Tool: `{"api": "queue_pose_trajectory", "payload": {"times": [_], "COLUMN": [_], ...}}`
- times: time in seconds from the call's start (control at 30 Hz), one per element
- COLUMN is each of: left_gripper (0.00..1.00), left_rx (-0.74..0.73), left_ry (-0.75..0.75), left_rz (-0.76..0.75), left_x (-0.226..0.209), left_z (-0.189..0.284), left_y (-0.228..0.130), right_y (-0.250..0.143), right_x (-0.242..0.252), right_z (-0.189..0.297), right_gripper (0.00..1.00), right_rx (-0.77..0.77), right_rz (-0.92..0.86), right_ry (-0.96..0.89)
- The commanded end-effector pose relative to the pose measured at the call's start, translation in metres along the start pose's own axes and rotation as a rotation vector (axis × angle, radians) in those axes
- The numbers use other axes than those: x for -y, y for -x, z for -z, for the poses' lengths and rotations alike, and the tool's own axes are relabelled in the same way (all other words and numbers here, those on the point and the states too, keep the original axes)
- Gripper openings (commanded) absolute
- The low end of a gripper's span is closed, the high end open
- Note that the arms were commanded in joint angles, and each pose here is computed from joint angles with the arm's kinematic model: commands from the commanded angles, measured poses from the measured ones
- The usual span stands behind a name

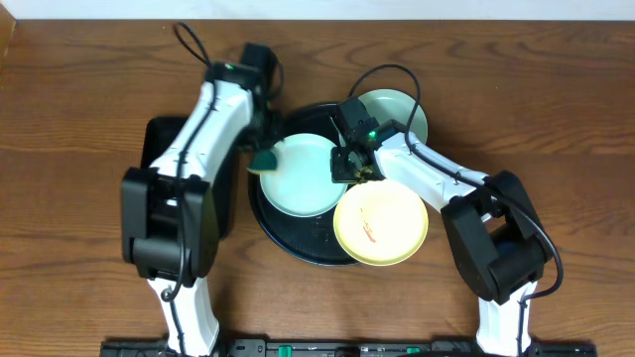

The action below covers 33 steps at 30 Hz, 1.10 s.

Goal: Clean dirty plates on tray and stack at the side
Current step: 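Move the sponge left aside and lift the plate with the right gripper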

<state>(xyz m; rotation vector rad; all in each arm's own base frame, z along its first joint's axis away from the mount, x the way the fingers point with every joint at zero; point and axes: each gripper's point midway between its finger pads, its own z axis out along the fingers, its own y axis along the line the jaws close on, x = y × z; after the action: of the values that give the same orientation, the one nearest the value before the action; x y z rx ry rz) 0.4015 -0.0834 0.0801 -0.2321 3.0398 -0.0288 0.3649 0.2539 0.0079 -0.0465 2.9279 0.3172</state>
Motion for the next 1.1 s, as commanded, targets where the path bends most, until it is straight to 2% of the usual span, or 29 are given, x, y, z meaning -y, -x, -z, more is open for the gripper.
{"api": "queue_pose_trajectory", "payload": {"times": [0.0, 0.23, 0.43, 0.63, 0.87, 1.07], "left_gripper": [0.07, 0.07, 0.08, 0.07, 0.08, 0.07], "left_rx": [0.105, 0.238, 0.316, 0.301, 0.298, 0.292], "left_ry": [0.002, -0.011, 0.013, 0.045, 0.072, 0.082], "left_rz": [0.064, 0.212, 0.376, 0.493, 0.542, 0.58], "left_x": [-0.018, -0.08, -0.148, -0.195, -0.23, -0.244], "left_z": [0.047, 0.109, 0.144, 0.147, 0.148, 0.148], "left_y": [0.02, 0.031, 0.026, 0.015, 0.007, 0.002], "right_y": [-0.003, -0.005, 0.008, 0.028, 0.052, 0.076], "right_x": [0.003, -0.024, -0.044, -0.053, -0.075, -0.092], "right_z": [-0.005, -0.003, 0.024, 0.056, 0.085, 0.095], "right_gripper": [0.01, 0.01, 0.01, 0.01, 0.01, 0.01], "right_rx": [-0.012, -0.037, -0.038, -0.005, 0.081, 0.241], "right_rz": [0.038, 0.136, 0.174, 0.212, 0.263, 0.312], "right_ry": [-0.02, 0.126, 0.256, 0.285, 0.308, 0.208]}}
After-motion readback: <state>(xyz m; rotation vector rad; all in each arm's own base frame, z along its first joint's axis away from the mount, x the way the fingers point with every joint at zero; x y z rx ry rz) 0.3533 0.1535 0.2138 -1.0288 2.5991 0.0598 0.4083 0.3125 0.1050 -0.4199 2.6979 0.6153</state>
